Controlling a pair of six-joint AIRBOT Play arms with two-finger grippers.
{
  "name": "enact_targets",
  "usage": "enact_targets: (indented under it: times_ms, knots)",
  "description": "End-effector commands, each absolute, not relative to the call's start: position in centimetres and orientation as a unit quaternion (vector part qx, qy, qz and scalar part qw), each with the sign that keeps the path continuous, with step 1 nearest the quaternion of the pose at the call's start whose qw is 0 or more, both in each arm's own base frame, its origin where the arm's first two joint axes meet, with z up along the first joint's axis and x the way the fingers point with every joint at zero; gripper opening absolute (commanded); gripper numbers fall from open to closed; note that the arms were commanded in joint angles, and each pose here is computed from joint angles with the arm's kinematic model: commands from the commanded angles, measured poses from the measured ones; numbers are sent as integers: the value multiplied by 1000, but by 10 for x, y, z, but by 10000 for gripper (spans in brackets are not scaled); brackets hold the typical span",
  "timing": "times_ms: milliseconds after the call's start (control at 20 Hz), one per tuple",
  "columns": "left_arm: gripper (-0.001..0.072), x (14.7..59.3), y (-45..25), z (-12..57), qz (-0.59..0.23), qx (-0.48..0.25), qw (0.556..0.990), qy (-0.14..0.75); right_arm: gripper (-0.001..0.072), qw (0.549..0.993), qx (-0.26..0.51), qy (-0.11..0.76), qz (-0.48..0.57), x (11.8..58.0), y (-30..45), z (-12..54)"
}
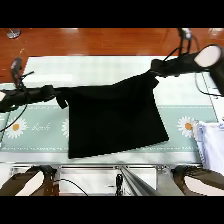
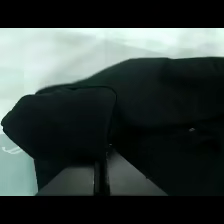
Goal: Fold the shirts.
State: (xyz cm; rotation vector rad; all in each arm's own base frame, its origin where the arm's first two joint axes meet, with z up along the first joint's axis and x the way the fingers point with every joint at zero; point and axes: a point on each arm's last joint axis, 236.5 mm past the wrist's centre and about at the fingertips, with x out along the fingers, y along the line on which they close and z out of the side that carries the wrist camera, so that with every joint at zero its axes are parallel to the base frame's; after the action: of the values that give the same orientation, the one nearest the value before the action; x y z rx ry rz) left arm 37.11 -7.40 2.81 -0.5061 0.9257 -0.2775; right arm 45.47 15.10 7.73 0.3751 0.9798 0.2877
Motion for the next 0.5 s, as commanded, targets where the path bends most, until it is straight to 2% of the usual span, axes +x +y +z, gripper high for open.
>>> enact_targets:
  times_ms: [0,50,100,250,350,450]
  knots:
    - [147,377,-73,-15,-114,-252,834,477,441,837,222,484,124,474,159,35]
    - [491,378,-70,-16,-112,-248,835,479,628,834,218,492,123,472,153,33]
    - [699,380,-63,-13,-109,-237,839,477,625,826,207,510,122,464,141,32]
    - [703,383,-17,12,-85,-210,844,486,624,792,149,586,91,420,58,41]
    - [702,380,25,21,-41,-241,841,483,624,768,130,627,25,376,-12,40]
    - [702,363,47,6,3,-306,812,497,623,757,192,624,-33,337,-49,29]
